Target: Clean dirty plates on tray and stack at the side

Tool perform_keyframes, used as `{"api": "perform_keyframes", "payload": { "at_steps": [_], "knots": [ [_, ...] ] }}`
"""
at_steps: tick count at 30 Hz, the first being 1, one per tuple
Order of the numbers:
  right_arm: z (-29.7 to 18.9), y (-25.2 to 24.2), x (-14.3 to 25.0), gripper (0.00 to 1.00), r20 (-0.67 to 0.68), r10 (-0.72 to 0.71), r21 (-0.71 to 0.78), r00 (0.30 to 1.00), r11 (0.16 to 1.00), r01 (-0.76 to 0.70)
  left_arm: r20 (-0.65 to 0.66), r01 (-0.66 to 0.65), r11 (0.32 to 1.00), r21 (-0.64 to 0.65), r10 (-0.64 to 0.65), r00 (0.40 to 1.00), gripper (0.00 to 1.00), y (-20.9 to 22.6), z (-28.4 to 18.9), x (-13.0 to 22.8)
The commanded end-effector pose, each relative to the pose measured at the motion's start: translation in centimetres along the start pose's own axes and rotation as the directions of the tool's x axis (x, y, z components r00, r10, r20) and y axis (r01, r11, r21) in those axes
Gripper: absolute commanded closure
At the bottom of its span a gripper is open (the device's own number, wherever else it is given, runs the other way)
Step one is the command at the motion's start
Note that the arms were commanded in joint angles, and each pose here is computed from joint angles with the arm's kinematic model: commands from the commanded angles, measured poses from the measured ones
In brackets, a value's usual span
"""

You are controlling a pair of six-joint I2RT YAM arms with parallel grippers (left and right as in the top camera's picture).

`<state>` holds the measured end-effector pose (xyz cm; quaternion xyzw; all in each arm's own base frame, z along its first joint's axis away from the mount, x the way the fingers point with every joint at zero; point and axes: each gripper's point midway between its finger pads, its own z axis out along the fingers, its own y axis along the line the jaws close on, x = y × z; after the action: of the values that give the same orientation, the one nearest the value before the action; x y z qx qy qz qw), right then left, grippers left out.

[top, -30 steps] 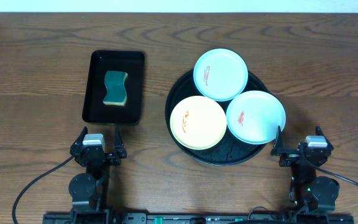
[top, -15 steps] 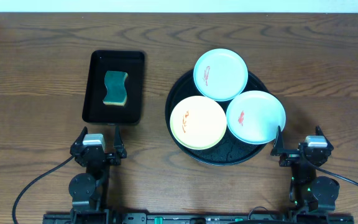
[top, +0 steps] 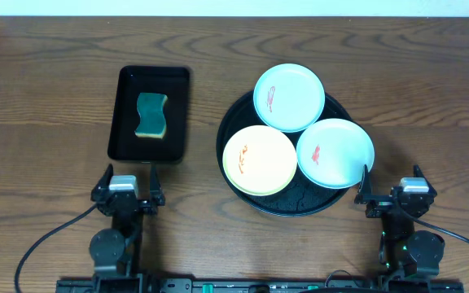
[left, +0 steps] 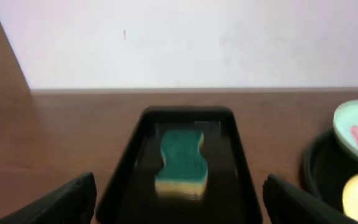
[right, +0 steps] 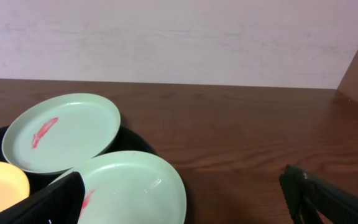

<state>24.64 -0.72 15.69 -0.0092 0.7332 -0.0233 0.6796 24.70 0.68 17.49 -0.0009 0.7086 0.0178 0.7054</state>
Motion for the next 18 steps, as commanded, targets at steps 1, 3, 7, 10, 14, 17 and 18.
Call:
{"api": "perform_keyframes", "payload": {
  "at_steps": [1,3,7,10,14,17,18],
  "knots": [
    [0.0,-0.2,0.0,0.01,-0.001,-0.013,0.009,1.000,1.000,0.013,0.145,-0.027,0.997,0.067,0.017,0.989,0.14,-1.2,-0.3,-3.4],
    [0.0,-0.2,0.0,0.01,-0.001,-0.013,0.009,1.000,1.000,0.013,0.266,-0.038,0.997,0.070,0.018,0.964,0.14,-1.3,-0.9,-6.4],
    [0.0,-0.2,0.0,0.01,-0.001,-0.012,0.009,1.000,1.000,0.012,0.414,-0.046,0.998,0.041,0.025,0.910,0.14,-0.9,-2.2,-10.0],
    [0.0,-0.2,0.0,0.01,-0.001,-0.013,0.009,1.000,1.000,0.013,0.491,0.008,0.983,0.183,-0.098,0.866,0.14,-2.6,-3.6,-12.2],
    [0.0,-0.2,0.0,0.01,-0.001,-0.013,0.009,1.000,1.000,0.013,0.476,-0.039,0.955,0.294,-0.111,0.873,0.14,-4.6,-4.2,-13.1],
    [0.0,-0.2,0.0,0.01,-0.001,-0.013,0.009,1.000,1.000,0.013,0.372,-0.029,0.955,0.294,-0.086,0.924,0.14,-4.7,-3.1,-13.3],
    [0.0,-0.2,0.0,0.01,-0.001,-0.013,0.009,1.000,1.000,0.013,0.317,-0.033,0.957,0.288,-0.063,0.946,0.14,-4.7,-2.5,-13.3]
  ]
}}
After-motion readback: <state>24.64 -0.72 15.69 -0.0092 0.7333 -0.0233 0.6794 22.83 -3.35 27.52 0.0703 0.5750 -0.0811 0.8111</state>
